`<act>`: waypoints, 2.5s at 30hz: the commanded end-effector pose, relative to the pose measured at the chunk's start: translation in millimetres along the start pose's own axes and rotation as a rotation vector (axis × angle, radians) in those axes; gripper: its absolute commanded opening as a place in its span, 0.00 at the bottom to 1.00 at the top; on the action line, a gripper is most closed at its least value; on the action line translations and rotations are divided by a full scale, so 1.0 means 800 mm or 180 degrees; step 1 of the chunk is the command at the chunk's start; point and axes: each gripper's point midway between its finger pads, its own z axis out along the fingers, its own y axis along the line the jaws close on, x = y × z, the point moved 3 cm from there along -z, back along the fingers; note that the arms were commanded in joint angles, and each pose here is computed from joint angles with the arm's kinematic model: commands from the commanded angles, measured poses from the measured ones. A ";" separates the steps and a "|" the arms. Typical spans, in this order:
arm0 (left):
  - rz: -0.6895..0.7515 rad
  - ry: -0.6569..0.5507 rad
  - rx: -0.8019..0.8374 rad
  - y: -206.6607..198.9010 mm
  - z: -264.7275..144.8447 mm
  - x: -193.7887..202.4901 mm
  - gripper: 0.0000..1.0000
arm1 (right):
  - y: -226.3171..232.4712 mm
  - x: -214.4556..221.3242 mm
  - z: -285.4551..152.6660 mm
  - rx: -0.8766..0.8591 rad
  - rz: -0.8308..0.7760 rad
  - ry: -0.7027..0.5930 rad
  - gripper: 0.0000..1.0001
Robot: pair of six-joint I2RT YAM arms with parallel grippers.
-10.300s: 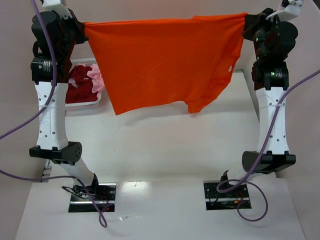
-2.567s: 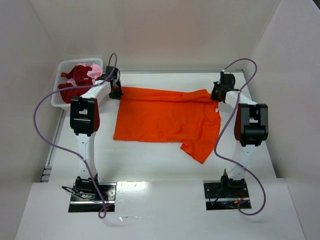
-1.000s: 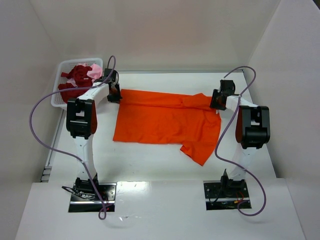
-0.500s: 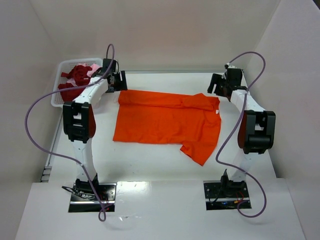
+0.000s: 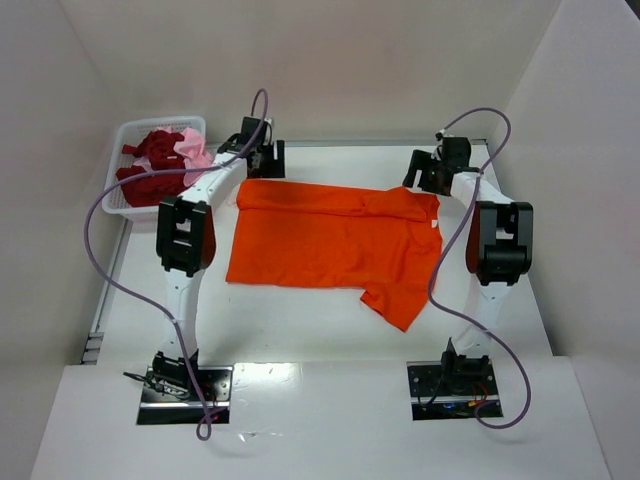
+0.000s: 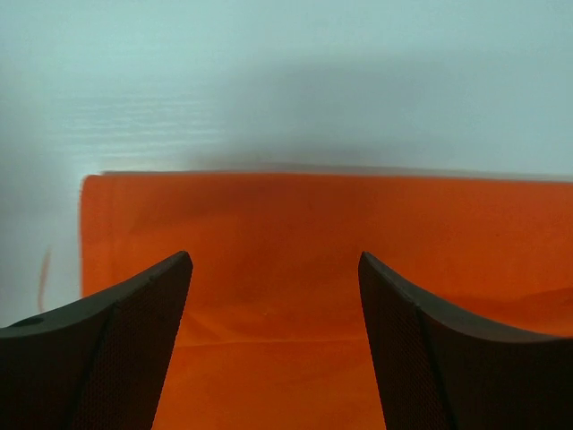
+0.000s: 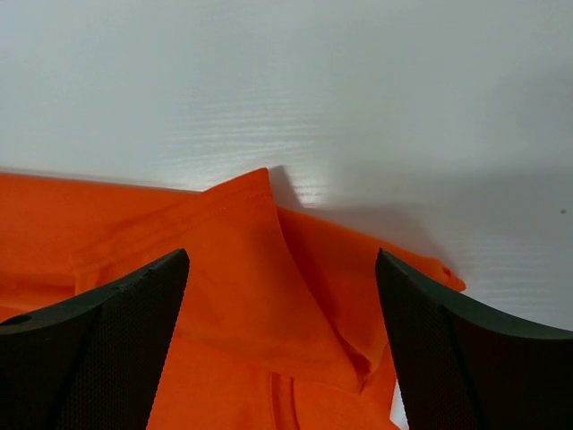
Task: Fold and stack the t-shirts
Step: Fold the flattened tshirt in 1/3 of the way
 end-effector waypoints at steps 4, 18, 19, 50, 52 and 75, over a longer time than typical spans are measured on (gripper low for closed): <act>0.0181 0.0092 -0.0182 0.001 0.009 0.022 0.83 | 0.014 -0.007 0.009 -0.0066 -0.0120 0.0008 0.86; 0.0223 0.0328 -0.0352 -0.001 0.037 0.067 0.83 | 0.032 0.007 0.033 -0.0238 -0.0256 0.0130 0.75; 0.0226 0.0356 -0.0360 0.000 0.041 0.072 0.83 | 0.030 0.012 0.036 -0.0232 -0.0250 0.0157 0.75; 0.0176 0.0622 -0.0456 0.014 0.064 0.105 0.85 | 0.070 0.045 -0.057 -0.0717 -0.0246 0.0515 0.21; 0.0149 0.0627 -0.0447 0.018 0.064 0.104 0.85 | 0.072 0.062 -0.071 -0.0792 -0.0217 0.0610 0.23; 0.0143 0.0642 -0.0390 0.015 0.058 0.104 0.85 | 0.051 0.025 -0.090 -0.0221 -0.0249 0.0247 0.81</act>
